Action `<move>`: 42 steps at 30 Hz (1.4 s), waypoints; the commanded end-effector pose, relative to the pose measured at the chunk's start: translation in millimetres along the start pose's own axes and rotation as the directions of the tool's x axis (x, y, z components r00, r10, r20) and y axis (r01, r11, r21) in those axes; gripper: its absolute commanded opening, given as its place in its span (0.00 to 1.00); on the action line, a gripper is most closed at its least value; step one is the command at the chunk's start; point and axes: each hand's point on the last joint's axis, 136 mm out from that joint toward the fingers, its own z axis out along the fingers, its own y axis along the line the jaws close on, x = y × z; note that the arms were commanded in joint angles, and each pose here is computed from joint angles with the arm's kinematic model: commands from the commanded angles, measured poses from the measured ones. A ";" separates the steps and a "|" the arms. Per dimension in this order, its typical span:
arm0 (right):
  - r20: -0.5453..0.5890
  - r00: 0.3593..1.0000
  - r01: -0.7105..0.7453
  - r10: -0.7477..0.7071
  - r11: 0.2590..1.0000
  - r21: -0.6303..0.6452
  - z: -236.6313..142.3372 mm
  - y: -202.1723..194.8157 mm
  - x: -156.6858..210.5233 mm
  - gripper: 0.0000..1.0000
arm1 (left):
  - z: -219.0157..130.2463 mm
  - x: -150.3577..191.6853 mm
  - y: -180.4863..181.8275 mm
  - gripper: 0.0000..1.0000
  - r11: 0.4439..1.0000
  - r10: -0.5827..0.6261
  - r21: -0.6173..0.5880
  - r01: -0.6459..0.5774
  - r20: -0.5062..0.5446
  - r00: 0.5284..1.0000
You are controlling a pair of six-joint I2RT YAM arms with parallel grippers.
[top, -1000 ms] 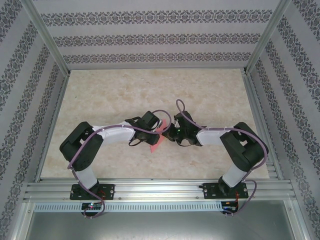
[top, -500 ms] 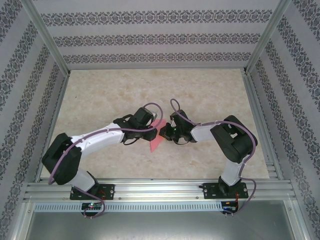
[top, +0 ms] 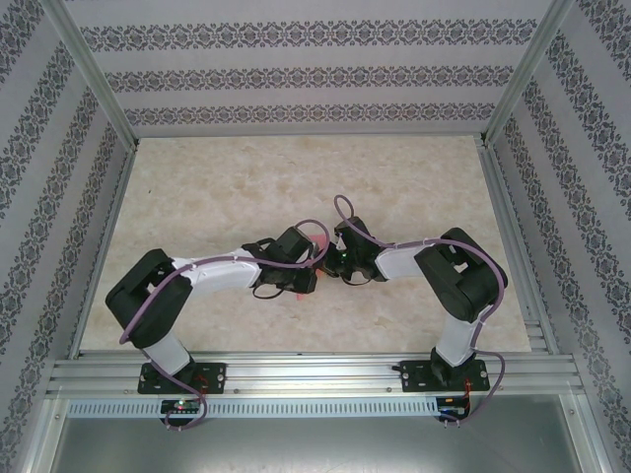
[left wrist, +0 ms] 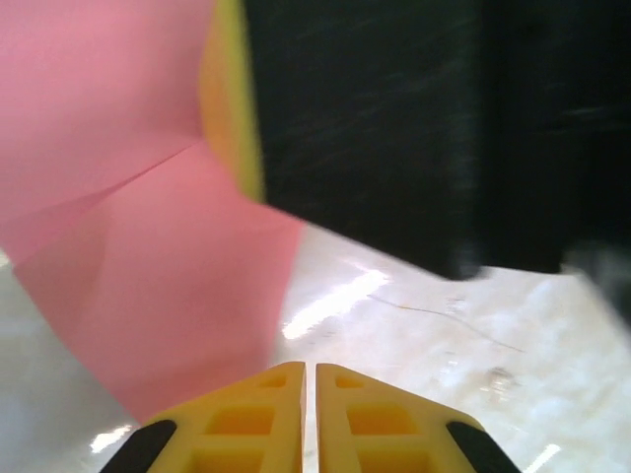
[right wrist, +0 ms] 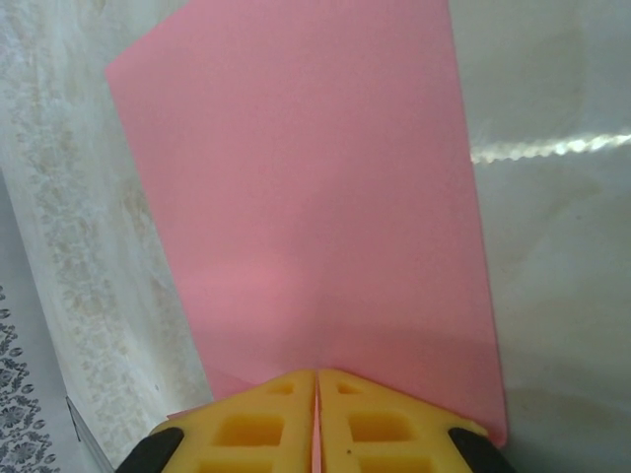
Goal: Fold a paper plane with a square sheet of paper (pick it up from the middle)
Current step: Third fold the triangle at the center of the table.
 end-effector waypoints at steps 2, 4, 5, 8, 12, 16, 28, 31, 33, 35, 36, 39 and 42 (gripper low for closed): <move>0.003 1.000 0.029 -0.029 0.999 0.029 -0.9 -0.4 -0.8 0.12 | 7.3 -2.4 16.3 0.09 0.997 -0.014 -0.080 0.017 0.037 0.999; 0.004 0.999 0.039 -0.039 0.999 0.025 -2.9 3.3 -2.2 0.13 | 10.5 0.9 24.4 0.08 0.994 -0.017 -0.110 0.021 0.037 0.999; 0.006 0.999 0.042 -0.042 0.999 0.019 -4.5 5.6 -3.4 0.13 | 13.0 2.8 26.8 0.08 0.993 -0.018 -0.116 0.021 0.033 0.999; 0.016 0.998 0.064 -0.064 0.998 -0.015 -12.0 18.4 -6.5 0.16 | 21.6 13.0 37.0 0.06 0.989 -0.019 -0.147 0.018 -0.003 1.000; 0.023 0.993 0.113 -0.112 0.992 -0.063 -24.4 37.5 -3.4 0.18 | 24.5 23.9 45.7 0.05 0.986 -0.028 -0.163 0.025 -0.017 0.999; -0.016 0.991 0.134 -0.136 0.988 -0.076 -20.8 44.1 10.5 0.10 | 21.0 24.9 48.8 0.04 0.984 -0.023 -0.177 0.021 -0.009 1.000; -0.032 0.994 0.106 -0.106 0.994 0.028 9.4 0.5 17.1 0.05 | 16.4 25.1 52.6 0.02 0.980 -0.020 -0.199 0.018 -0.005 1.000; -0.014 0.995 0.103 -0.102 0.993 0.051 9.7 -8.6 10.1 0.05 | 16.9 30.7 56.6 0.02 0.978 -0.018 -0.209 0.014 -0.018 1.000; -0.003 0.995 0.097 -0.097 0.993 0.061 10.0 -12.9 5.0 0.06 | 17.3 34.0 59.7 0.01 0.976 -0.021 -0.216 0.016 -0.021 1.000; -0.002 0.996 0.090 -0.090 0.994 0.060 10.3 -16.4 2.4 0.06 | 18.2 36.8 61.6 0.01 0.976 -0.024 -0.219 0.017 -0.027 0.999; 0.003 0.996 0.085 -0.085 0.994 0.063 9.3 -17.8 0.6 0.06 | 17.8 36.9 61.8 0.01 0.976 -0.022 -0.218 0.016 -0.025 0.999; 0.024 0.996 0.086 -0.088 0.995 0.058 5.9 -17.9 -6.4 0.07 | 18.0 40.6 66.0 0.01 0.973 -0.023 -0.231 0.016 -0.029 0.999; 0.046 0.995 0.091 -0.094 0.995 0.046 2.9 -17.9 -16.9 0.07 | 18.5 42.9 67.6 0.01 0.972 -0.023 -0.233 0.015 -0.033 0.999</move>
